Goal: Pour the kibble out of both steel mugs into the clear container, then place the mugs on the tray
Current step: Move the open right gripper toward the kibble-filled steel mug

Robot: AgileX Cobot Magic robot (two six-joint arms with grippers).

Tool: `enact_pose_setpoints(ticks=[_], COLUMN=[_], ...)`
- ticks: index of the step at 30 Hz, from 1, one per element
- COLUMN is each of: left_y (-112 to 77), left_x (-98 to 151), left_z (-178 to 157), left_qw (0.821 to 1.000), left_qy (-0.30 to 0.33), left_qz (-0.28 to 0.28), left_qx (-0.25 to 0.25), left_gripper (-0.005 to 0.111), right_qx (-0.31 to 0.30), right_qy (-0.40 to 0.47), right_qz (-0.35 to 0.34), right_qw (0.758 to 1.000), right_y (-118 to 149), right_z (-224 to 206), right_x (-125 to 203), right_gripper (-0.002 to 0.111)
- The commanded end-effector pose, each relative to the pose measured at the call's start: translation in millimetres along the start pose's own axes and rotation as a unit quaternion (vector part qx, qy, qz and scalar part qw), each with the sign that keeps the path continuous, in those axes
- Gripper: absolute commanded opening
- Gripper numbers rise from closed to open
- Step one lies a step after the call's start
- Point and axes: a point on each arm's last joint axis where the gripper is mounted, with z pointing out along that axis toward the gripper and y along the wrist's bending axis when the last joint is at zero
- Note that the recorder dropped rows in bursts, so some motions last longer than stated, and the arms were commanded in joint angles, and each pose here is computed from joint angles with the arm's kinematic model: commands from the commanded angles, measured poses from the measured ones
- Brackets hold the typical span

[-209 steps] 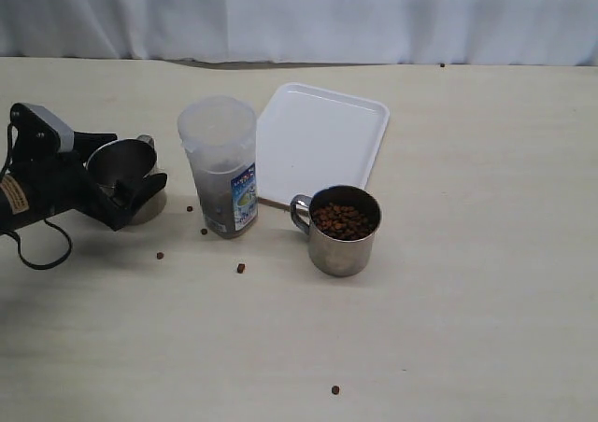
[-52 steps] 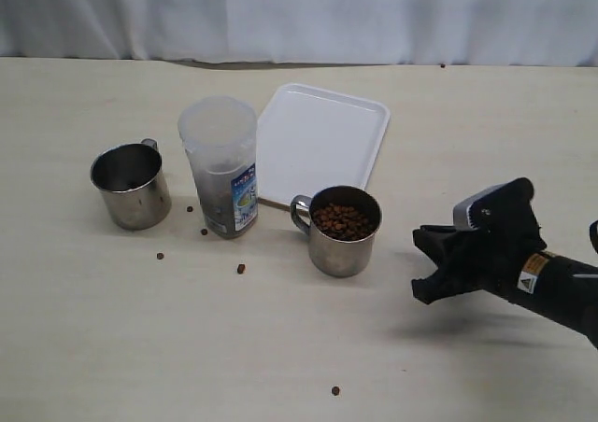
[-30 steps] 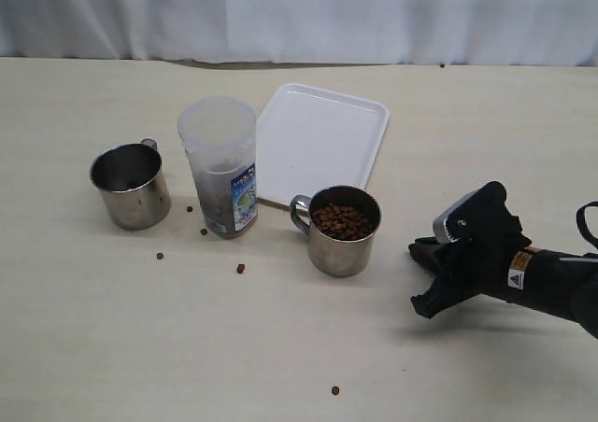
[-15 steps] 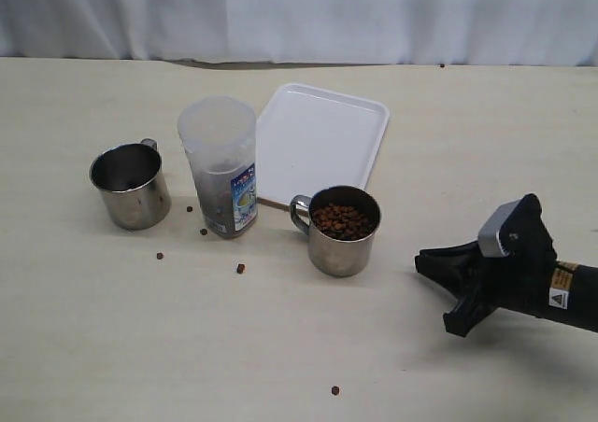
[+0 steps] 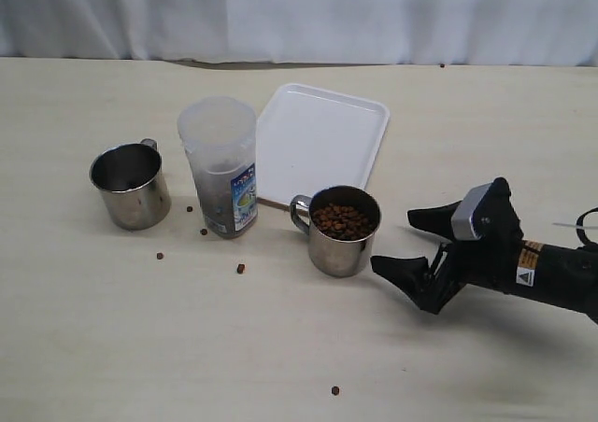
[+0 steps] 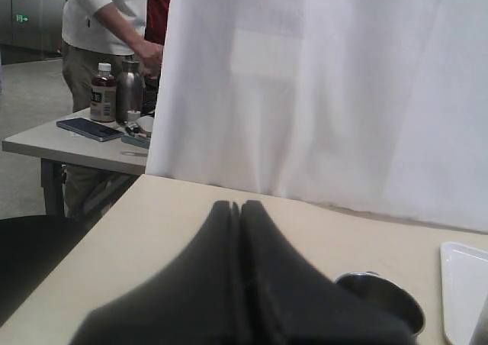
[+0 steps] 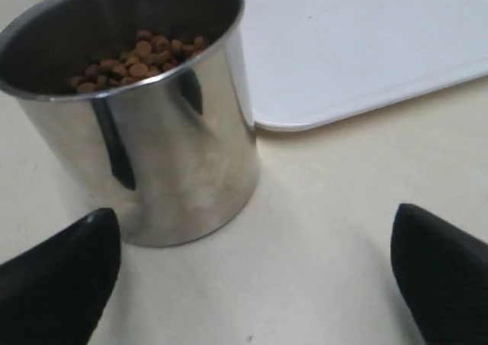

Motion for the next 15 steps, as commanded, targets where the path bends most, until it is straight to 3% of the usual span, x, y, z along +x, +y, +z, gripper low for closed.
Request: enact_pose_setpoints(ticks=[1,10,15], left_y=[-0.1,-0.1,-0.1], left_x=[0.1,0.1,0.1], left_z=[-0.3,-0.3,-0.3], left_qw=[1.000,1.000,1.000], left_qy=[-0.004,-0.004,-0.004], left_qz=[-0.002,-0.002,-0.002], left_qx=[0.001,0.001,0.001], left_gripper=[0.000,0.000,0.000], right_qx=[0.004,0.007,-0.019], right_qy=[-0.015,-0.034,-0.040], right_qz=[-0.013,-0.029,-0.043], right_qw=[1.000,0.999,0.998], right_y=[-5.3,-8.2,5.1], right_z=[3.0,4.2,14.5], right_x=[-5.2,-9.9,-14.8], right_gripper=[0.070,0.070,0.070])
